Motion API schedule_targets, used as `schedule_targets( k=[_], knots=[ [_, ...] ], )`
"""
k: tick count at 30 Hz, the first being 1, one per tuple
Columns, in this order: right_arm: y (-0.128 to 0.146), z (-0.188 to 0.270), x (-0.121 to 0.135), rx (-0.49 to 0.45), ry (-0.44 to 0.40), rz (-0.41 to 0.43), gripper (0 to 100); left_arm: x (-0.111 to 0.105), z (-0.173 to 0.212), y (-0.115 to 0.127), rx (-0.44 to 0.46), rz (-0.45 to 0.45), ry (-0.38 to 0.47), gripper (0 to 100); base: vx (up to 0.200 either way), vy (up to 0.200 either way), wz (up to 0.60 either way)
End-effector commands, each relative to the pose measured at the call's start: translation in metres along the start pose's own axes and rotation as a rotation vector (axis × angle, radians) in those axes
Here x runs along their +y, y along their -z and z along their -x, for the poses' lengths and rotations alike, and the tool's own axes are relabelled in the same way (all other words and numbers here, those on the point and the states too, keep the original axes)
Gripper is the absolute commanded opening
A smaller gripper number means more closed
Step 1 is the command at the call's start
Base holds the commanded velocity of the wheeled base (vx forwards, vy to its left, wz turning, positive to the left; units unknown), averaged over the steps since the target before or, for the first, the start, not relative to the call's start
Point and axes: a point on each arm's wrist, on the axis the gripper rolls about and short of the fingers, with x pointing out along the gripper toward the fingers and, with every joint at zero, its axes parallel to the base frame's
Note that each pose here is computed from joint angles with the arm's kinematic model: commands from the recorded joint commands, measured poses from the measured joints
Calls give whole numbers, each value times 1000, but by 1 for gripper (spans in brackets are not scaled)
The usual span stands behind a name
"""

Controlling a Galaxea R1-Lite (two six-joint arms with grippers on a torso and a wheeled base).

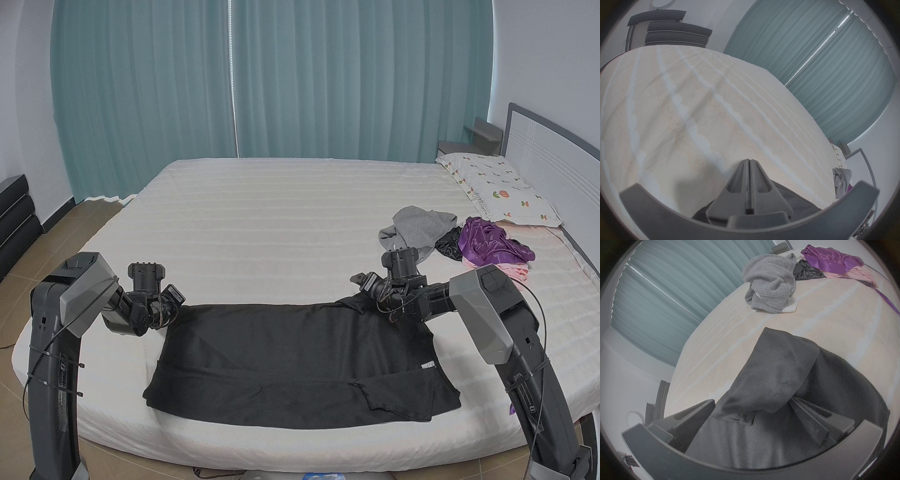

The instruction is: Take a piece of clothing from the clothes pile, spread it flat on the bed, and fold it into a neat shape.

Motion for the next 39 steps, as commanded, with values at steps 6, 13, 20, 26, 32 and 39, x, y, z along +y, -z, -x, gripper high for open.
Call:
schedule_targets(
  k=[6, 13, 20, 26, 32, 39],
  knots=[
    [-19, -11, -7, -374, -161, 249, 100, 0, 0, -1, -2, 2, 1, 0, 0, 0, 0],
    [-9, -17, -15, -418, -207, 268, 100, 0, 0, 0, -1, -1, -1, 0, 0, 0, 0],
    [-21, -20, -41, -346, -101, 215, 100, 0, 1, 0, 0, -1, 0, 0, 0, 0, 0],
    [-43, -15, -57, -354, -44, 197, 100, 0, 1, 0, 0, -1, -2, 0, 0, 0, 0],
    [-53, 1, -66, -310, -21, 188, 100, 0, 1, 0, 0, -1, -2, 0, 0, 0, 0],
    [-44, 13, -85, -180, -36, 188, 100, 0, 1, 1, 4, -3, -2, 0, 0, 0, 0]
  ],
)
